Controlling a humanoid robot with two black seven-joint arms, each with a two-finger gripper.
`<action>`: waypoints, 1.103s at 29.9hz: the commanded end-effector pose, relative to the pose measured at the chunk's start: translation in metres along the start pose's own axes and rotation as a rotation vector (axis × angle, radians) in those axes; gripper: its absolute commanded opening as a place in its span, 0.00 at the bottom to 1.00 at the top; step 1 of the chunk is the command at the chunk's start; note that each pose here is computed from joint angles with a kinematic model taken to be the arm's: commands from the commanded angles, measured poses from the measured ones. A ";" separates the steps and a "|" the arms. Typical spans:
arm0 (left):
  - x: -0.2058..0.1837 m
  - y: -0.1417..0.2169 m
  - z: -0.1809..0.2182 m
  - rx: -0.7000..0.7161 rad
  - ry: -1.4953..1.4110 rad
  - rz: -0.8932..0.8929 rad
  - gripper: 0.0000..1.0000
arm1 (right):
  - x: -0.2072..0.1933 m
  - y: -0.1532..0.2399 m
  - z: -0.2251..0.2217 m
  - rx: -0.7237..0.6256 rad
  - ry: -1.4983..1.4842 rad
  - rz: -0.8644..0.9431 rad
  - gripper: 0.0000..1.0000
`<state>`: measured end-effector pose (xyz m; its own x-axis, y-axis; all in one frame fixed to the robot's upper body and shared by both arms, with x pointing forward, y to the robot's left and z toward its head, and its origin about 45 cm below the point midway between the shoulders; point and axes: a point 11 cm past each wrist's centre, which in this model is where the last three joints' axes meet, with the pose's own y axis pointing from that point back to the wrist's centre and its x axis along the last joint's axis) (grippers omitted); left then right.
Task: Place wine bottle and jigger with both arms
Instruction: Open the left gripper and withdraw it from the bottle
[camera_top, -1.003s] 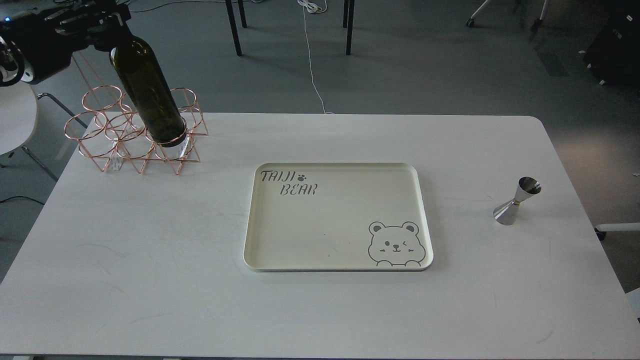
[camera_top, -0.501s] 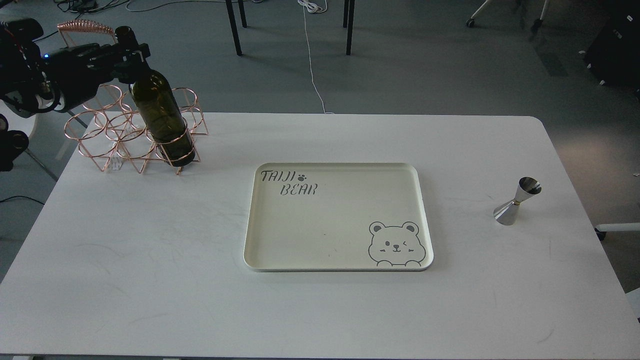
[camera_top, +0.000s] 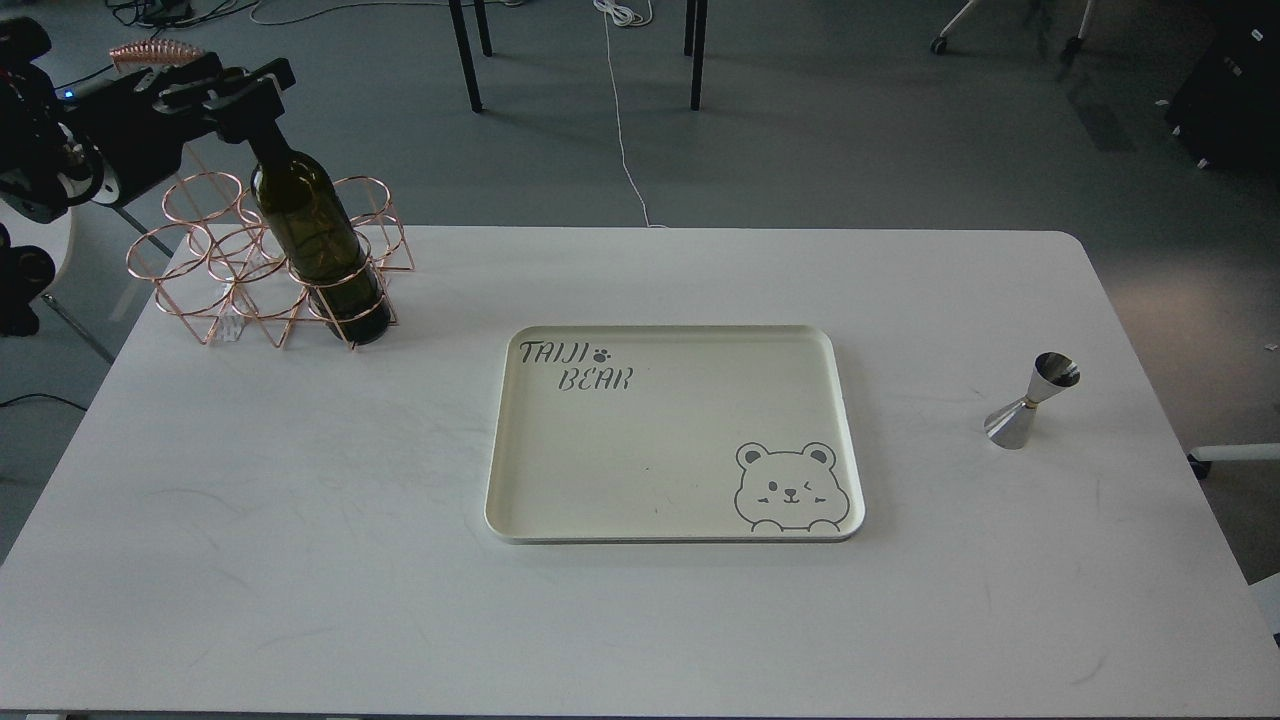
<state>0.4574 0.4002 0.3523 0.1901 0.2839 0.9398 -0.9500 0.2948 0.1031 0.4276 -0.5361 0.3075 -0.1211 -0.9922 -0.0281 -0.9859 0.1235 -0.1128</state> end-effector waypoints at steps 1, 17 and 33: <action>0.034 0.015 -0.015 0.020 0.296 0.140 0.98 | 0.002 0.001 -0.005 0.009 -0.012 -0.015 0.97; 0.050 0.041 -0.087 0.058 1.250 0.485 0.98 | 0.006 0.001 -0.013 0.043 -0.053 -0.020 0.99; -0.050 0.049 -0.115 -0.094 1.875 0.530 0.99 | -0.011 0.002 0.020 0.043 -0.334 0.051 0.99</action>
<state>0.4324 0.5092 0.2845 -0.0333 0.8136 -0.5805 -0.9894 -0.1091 -0.0961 0.4242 -0.5364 0.2947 -0.1329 -0.9393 -0.3164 -0.9698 0.1891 -0.1539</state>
